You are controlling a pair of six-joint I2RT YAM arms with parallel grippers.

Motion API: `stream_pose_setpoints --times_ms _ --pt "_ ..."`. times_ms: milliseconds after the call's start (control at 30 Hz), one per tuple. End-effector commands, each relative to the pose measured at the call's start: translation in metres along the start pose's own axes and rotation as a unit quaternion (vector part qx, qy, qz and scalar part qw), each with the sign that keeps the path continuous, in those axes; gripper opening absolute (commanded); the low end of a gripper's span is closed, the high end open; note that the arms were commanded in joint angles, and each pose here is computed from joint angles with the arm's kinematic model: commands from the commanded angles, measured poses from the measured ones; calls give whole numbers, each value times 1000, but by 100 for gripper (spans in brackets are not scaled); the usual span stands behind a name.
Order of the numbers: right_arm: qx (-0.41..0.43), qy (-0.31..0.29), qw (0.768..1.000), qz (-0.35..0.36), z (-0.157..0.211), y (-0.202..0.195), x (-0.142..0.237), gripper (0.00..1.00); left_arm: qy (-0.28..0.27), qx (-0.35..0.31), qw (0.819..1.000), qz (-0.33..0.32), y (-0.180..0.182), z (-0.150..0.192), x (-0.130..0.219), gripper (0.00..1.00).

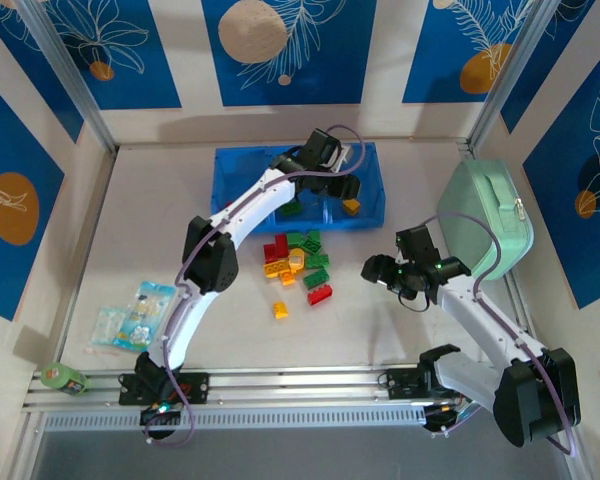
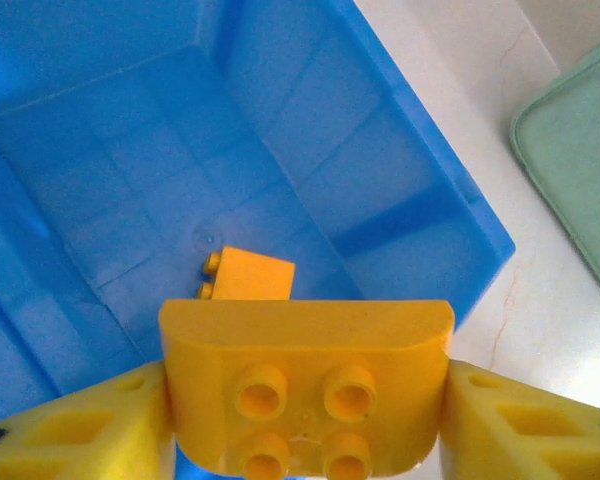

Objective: Sort the legos into containers by color
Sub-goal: Place the lego in the container.

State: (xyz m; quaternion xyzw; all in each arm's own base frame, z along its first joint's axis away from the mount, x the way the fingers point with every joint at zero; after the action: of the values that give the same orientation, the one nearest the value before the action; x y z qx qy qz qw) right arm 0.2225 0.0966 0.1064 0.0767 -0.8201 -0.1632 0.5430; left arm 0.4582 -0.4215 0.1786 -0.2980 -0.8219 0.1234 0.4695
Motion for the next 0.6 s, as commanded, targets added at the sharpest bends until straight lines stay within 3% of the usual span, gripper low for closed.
stream_pose_setpoints --times_ms 0,67,300,567 --pt "2 5 1000 -20 5 7 1 76 -24 -9 998 49 -17 -20 6 78" --pt "4 5 1000 -22 5 9 1 76 -35 -17 997 62 -27 -30 20 84" --pt "42 5 999 -1 5 15 2 76 -89 -50 989 107 -71 -54 100 87" --pt "126 1 992 -14 6 43 2 82 -106 -78 985 108 -73 -3 160 87"
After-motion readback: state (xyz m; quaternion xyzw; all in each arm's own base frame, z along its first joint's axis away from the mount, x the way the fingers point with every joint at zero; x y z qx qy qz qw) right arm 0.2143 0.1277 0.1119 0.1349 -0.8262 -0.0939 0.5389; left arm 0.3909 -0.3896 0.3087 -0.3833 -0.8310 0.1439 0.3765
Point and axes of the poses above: each hand's point on the last joint's axis, 136 mm out from that joint toward the fingers, its own x axis back along the fingers, its own y axis along the line the jaws close on, z = x × y, the point moved 2 cm from there along x, back along the fingers, and after that the axes turned 12 degrees about x, right-handed, at the moved point
